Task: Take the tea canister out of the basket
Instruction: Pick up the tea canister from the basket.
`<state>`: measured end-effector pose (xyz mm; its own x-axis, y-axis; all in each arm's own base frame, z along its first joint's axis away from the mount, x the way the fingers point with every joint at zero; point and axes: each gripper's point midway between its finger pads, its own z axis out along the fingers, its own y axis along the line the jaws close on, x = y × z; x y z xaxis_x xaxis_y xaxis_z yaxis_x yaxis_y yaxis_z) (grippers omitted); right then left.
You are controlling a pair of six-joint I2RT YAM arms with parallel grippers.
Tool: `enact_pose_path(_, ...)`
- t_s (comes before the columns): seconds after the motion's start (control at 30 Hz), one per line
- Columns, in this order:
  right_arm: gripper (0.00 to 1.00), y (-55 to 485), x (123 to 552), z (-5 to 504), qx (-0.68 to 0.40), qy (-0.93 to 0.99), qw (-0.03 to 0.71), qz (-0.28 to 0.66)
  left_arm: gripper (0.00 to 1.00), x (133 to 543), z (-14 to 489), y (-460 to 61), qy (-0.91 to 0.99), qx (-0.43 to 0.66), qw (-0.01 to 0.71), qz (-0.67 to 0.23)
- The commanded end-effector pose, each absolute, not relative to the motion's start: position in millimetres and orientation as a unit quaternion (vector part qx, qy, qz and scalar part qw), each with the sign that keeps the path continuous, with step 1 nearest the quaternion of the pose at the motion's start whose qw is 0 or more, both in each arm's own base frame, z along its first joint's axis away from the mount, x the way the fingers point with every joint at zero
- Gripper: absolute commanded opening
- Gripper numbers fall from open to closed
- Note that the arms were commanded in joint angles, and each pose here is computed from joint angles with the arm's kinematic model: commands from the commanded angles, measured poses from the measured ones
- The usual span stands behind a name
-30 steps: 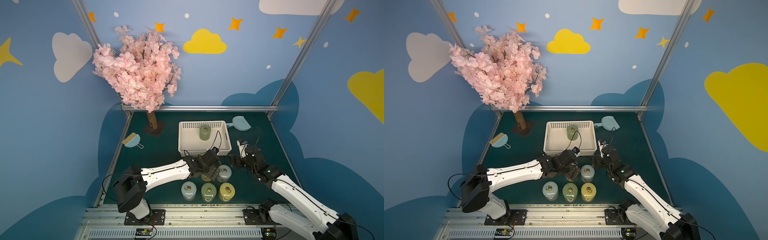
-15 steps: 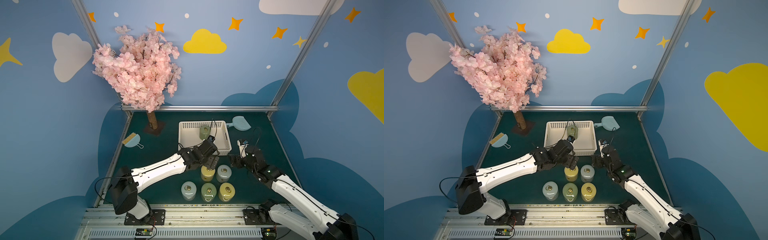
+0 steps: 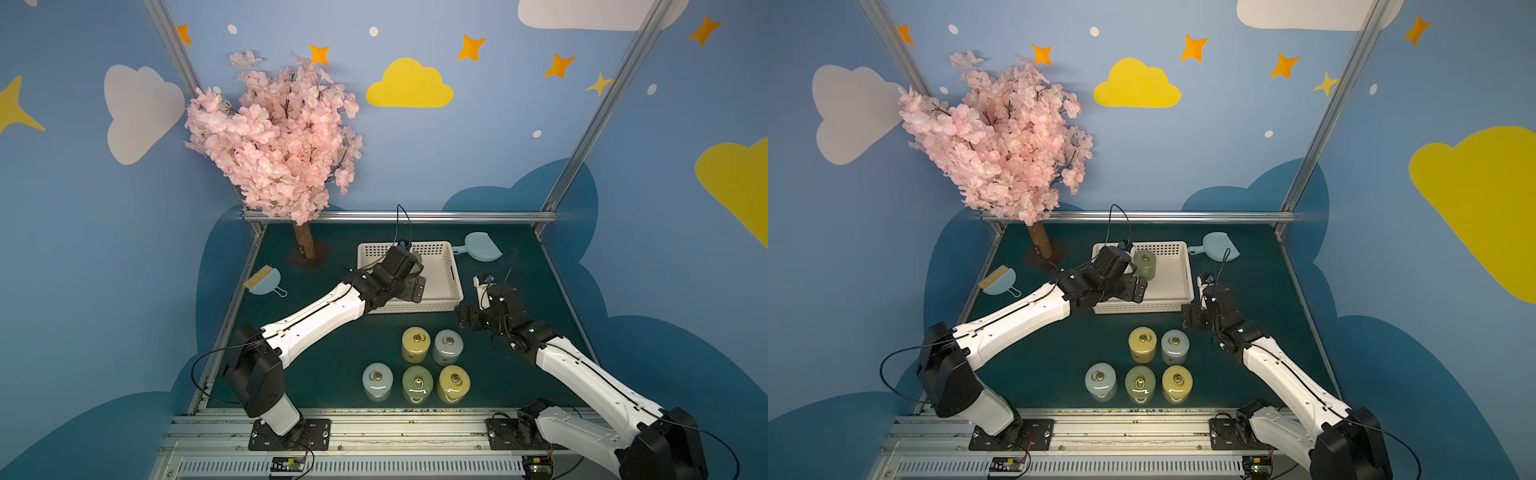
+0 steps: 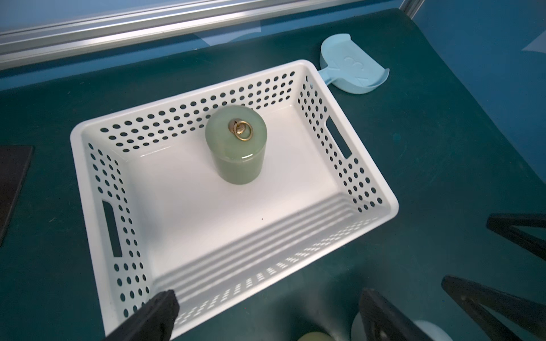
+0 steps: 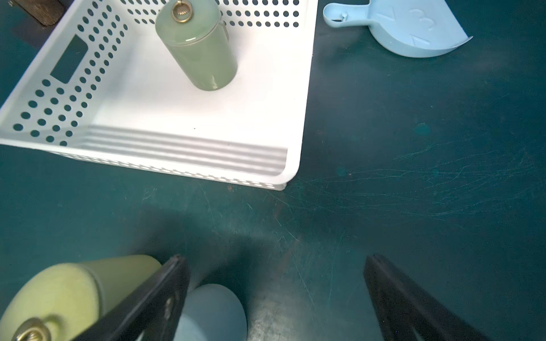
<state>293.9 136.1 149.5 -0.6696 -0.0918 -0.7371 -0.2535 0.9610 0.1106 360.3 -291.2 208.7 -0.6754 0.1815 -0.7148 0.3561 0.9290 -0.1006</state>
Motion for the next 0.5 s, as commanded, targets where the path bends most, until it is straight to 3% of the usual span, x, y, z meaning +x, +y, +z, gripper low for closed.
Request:
enact_pose_path(0.0, 0.98, 136.8, 299.4, 163.8, -0.076, 0.905, 0.397, 0.131, 1.0, 376.9, 203.2, -296.8, 0.908, 0.15, 0.371, -0.123)
enact_pose_path(0.47, 0.98, 121.8, 297.4, 156.5, -0.039, 0.89, 0.424, 0.163, 1.0, 447.4, 168.4, -293.4, 0.915, 0.113, 0.378, -0.077)
